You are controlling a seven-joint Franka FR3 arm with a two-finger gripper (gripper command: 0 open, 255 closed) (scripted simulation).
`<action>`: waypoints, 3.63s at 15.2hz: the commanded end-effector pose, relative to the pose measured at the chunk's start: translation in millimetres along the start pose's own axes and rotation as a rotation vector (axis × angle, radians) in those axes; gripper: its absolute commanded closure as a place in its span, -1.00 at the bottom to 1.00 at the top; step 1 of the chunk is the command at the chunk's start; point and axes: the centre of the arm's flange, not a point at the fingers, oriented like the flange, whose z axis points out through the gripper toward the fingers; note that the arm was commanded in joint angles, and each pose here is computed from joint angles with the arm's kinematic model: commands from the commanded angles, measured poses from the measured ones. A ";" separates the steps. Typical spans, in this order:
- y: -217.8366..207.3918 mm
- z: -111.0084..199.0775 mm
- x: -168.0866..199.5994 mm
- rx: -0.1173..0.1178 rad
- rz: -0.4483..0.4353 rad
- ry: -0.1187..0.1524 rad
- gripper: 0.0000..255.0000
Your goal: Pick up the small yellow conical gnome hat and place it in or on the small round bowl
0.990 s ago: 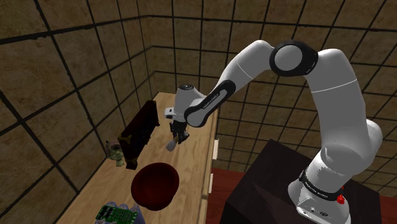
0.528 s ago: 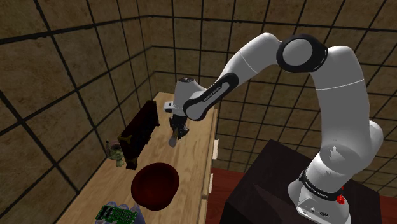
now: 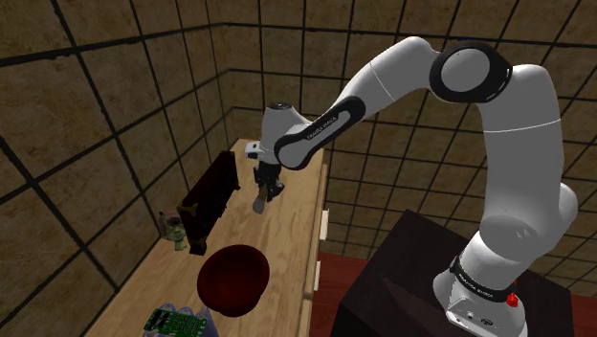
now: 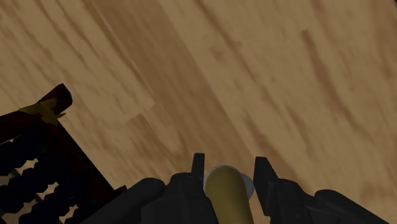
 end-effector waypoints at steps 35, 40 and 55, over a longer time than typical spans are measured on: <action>-155.9 -58.5 252.1 0.000 0.000 0.000 1.00; -158.8 -32.4 249.0 0.000 0.000 0.000 1.00; -163.6 12.6 243.7 0.000 0.000 0.000 1.00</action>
